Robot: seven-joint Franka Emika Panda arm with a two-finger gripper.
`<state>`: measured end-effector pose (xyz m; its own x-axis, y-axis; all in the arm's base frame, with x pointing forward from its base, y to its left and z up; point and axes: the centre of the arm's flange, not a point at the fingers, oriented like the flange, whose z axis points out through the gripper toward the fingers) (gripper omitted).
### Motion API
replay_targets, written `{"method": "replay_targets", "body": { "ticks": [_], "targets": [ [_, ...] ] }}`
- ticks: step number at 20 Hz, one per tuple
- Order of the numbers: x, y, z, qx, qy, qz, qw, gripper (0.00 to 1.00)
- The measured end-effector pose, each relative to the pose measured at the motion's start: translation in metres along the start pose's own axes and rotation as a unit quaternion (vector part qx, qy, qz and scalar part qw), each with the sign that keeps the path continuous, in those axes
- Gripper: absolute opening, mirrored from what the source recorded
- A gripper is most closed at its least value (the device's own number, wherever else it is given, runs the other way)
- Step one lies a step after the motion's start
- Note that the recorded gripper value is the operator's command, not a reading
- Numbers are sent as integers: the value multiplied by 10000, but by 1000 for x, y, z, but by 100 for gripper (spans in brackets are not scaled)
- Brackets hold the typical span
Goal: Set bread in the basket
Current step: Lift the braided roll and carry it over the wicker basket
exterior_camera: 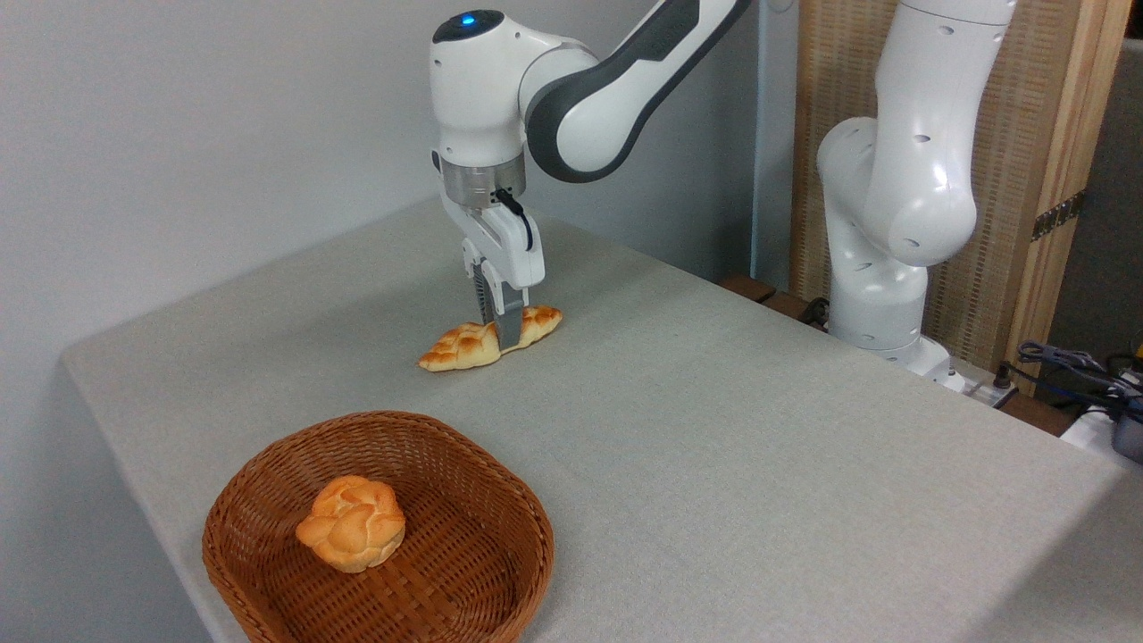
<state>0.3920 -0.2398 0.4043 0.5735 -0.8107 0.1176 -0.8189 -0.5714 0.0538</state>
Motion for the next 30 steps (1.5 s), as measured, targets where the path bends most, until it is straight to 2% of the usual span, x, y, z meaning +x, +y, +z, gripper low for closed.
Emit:
{"method": "replay_targets", "body": {
  "ticks": [2, 6, 9, 13, 15, 17, 19, 20, 24, 25, 27, 28, 30],
  "targets": [
    [1, 0, -1, 6, 14, -2, 10000, 6],
    [2, -1, -4, 18, 43, -30, 10000, 6],
    [5, -9, -21, 14, 94, -202, 9998, 6],
    [1, -35, -85, -300, -207, -377, 9986, 8],
    [-7, -59, -125, -404, -209, -398, 9982, 9],
    [-27, -97, -167, -452, -48, -289, 9985, 9],
    [-51, -134, -196, -359, 167, -288, 9988, 13],
    [-63, -150, -204, -213, 178, -300, 9992, 18],
    [-82, -192, -212, 527, 182, -379, 9977, 20],
    [-82, -201, -211, 670, 261, -430, 9965, 26],
    [-83, -220, -208, 919, 431, -550, 9933, 30],
    [-85, -230, -207, 1055, 527, -623, 9911, 43],
    [-87, -248, -206, 1343, 722, -725, 9856, 84]
  ]
}}
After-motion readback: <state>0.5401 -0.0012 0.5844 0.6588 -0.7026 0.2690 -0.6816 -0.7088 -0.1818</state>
